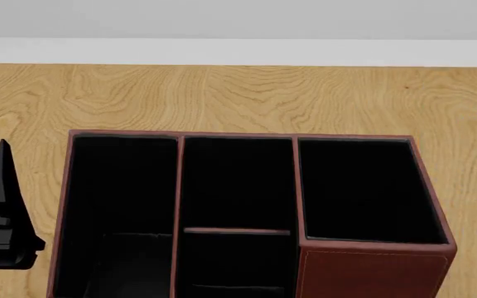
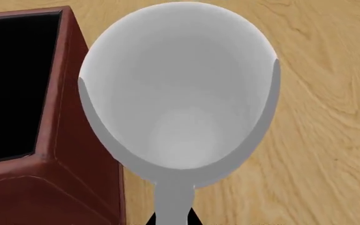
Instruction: Pick up the white mug and place it to the right of the caddy.
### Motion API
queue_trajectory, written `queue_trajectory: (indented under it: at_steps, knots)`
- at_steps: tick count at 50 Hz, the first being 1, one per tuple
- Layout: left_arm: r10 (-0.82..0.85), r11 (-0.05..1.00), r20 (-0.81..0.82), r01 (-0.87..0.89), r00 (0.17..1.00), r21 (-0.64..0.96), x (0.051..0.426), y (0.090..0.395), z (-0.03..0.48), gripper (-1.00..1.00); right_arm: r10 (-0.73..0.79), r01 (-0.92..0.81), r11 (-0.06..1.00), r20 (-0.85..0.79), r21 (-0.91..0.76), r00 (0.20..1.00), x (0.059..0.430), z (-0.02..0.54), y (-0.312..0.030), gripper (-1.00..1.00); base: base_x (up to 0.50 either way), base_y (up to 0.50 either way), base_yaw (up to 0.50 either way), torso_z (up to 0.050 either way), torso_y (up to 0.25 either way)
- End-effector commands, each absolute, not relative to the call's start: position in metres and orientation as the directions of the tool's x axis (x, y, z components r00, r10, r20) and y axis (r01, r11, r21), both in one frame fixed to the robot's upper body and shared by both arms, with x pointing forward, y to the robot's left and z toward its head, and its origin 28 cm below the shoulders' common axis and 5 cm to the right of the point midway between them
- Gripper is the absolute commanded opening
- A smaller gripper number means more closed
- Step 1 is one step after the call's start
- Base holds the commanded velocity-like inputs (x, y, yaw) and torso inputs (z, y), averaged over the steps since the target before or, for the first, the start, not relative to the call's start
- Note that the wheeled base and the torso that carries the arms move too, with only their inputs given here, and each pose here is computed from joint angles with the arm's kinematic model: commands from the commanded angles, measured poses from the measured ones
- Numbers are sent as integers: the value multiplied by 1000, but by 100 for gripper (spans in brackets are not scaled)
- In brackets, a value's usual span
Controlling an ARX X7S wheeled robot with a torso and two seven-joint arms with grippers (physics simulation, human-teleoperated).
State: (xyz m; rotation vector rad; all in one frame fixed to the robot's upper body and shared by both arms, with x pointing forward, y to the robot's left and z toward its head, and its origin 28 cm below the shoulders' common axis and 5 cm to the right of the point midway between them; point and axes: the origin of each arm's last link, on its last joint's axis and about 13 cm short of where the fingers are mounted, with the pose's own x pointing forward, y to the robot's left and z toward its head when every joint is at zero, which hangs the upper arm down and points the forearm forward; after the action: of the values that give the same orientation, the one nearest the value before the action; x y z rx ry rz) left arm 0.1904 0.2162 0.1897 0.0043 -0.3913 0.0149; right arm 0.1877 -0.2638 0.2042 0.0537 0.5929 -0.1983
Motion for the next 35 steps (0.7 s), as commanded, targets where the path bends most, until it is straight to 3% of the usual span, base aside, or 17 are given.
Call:
queue_trajectory:
  at_steps: [1,35]
  knots:
    - [17,1000,383,-18,924,0,190,217,190,100,-180,207,978,-559,-15,809,192,199,-265,-100,0,0,0,0,0]
    - [18,1000,385,-19,923,0,189,217,190,100,-168,221,975,-618,9,768,199,177,-269,-100,0,0,0,0,1]
